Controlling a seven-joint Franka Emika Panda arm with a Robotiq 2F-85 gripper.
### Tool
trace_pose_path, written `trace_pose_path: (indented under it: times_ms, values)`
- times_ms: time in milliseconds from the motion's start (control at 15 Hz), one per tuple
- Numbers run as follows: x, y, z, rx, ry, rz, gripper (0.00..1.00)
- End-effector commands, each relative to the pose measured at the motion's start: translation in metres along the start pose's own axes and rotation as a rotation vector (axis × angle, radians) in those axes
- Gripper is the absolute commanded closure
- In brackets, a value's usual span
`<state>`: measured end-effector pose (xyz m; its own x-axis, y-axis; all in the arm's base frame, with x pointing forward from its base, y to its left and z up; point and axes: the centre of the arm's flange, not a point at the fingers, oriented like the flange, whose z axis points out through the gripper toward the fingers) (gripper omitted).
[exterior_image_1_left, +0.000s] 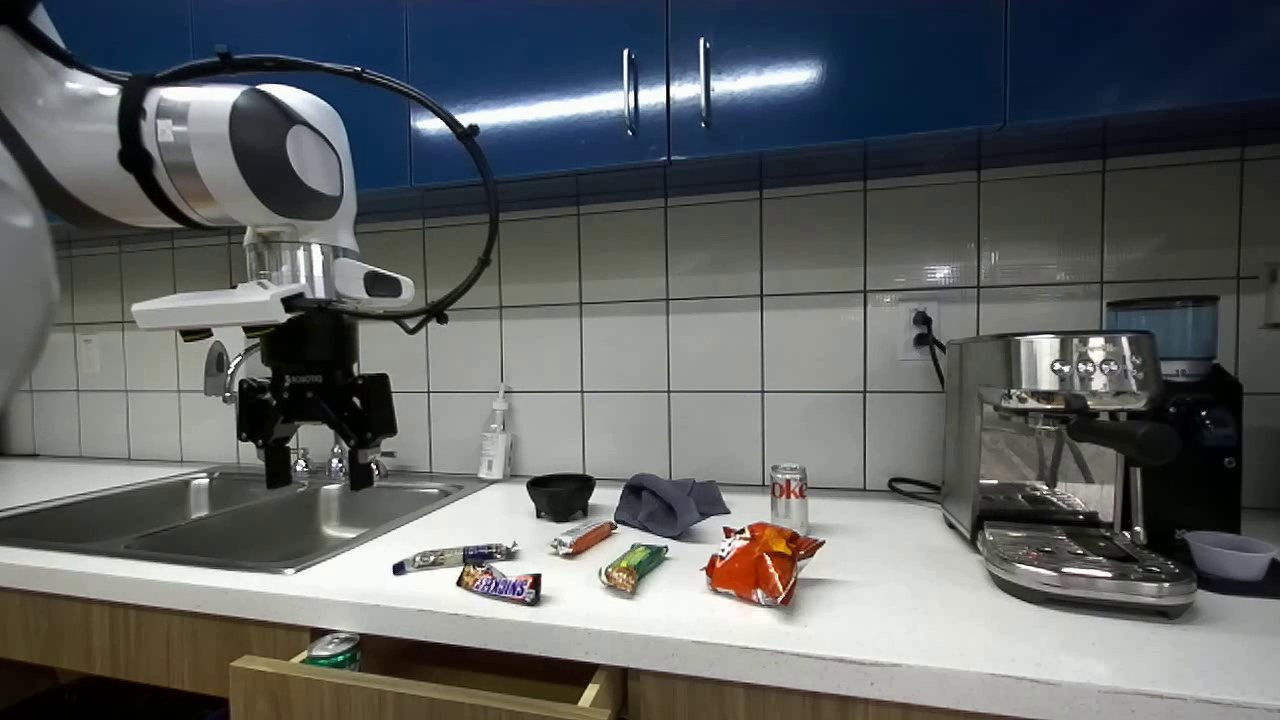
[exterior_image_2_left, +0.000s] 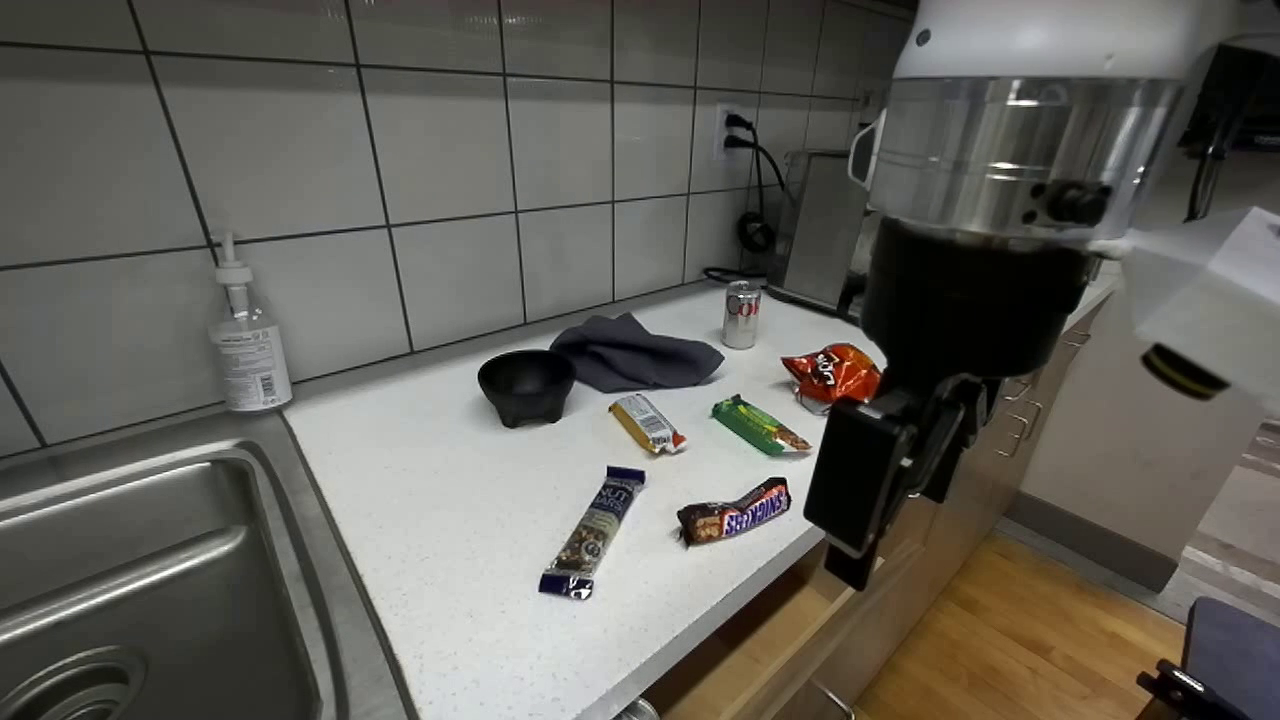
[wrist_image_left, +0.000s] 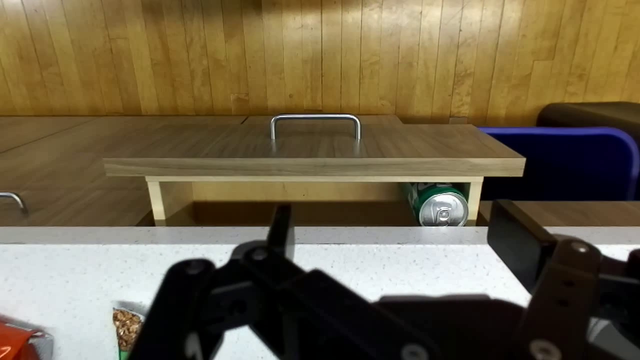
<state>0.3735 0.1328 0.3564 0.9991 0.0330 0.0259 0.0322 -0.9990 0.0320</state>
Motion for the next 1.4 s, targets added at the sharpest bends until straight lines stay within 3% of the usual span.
trace_pose_path:
  times_ms: [0, 400, 1333]
  values:
    - [0.007, -0.004, 0.015, -0.025, 0.064, 0.01, 0.0]
    - [0.025, 0.004, 0.04, 0.01, 0.136, 0.02, 0.0]
    - [0.053, 0.013, 0.112, 0.011, 0.057, 0.042, 0.0]
